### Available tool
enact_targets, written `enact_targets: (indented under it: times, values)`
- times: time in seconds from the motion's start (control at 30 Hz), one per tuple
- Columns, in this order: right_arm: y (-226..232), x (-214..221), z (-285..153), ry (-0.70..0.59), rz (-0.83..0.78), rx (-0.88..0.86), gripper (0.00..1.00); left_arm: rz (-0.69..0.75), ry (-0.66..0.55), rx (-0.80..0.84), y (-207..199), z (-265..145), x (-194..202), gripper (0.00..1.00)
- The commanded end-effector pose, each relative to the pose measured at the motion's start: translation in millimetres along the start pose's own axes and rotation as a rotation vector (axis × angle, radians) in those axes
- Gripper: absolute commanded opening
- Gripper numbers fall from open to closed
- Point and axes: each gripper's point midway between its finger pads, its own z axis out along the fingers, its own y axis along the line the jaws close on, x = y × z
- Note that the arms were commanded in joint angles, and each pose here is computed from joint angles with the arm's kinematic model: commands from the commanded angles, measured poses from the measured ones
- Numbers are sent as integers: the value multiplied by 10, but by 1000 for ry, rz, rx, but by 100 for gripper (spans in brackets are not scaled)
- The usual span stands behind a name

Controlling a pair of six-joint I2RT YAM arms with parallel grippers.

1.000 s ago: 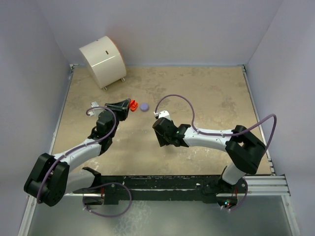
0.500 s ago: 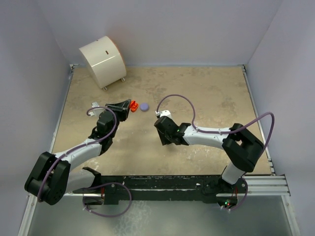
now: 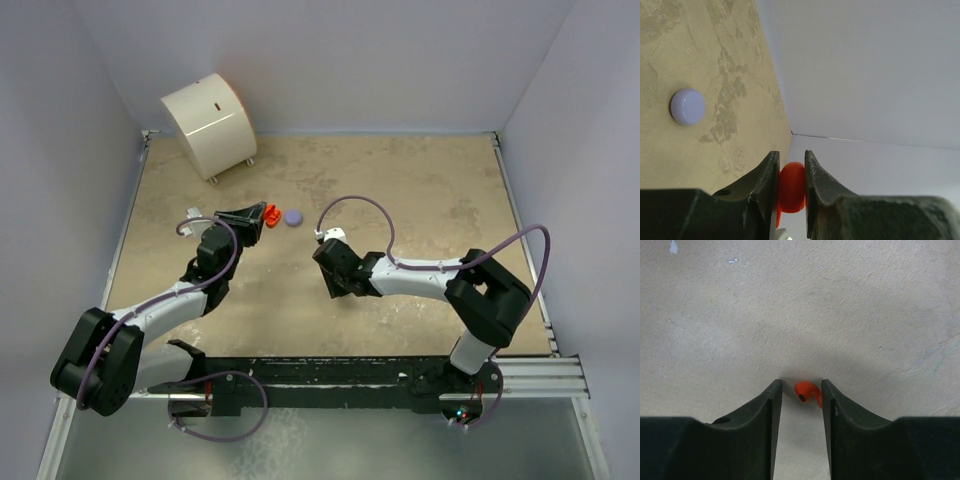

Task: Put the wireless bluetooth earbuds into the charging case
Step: Adjust the earbud at the center of the board.

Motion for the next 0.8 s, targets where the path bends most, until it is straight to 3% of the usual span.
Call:
enact_targets:
  times: [0.0,0.77]
  values:
    - [-9,53,20,13,-12,-4,39,-24,-2,48,-123,-5,-16,0]
    - [-145,146,59,41,4,21,26,-25,-5,47,-114,-5,-24,0]
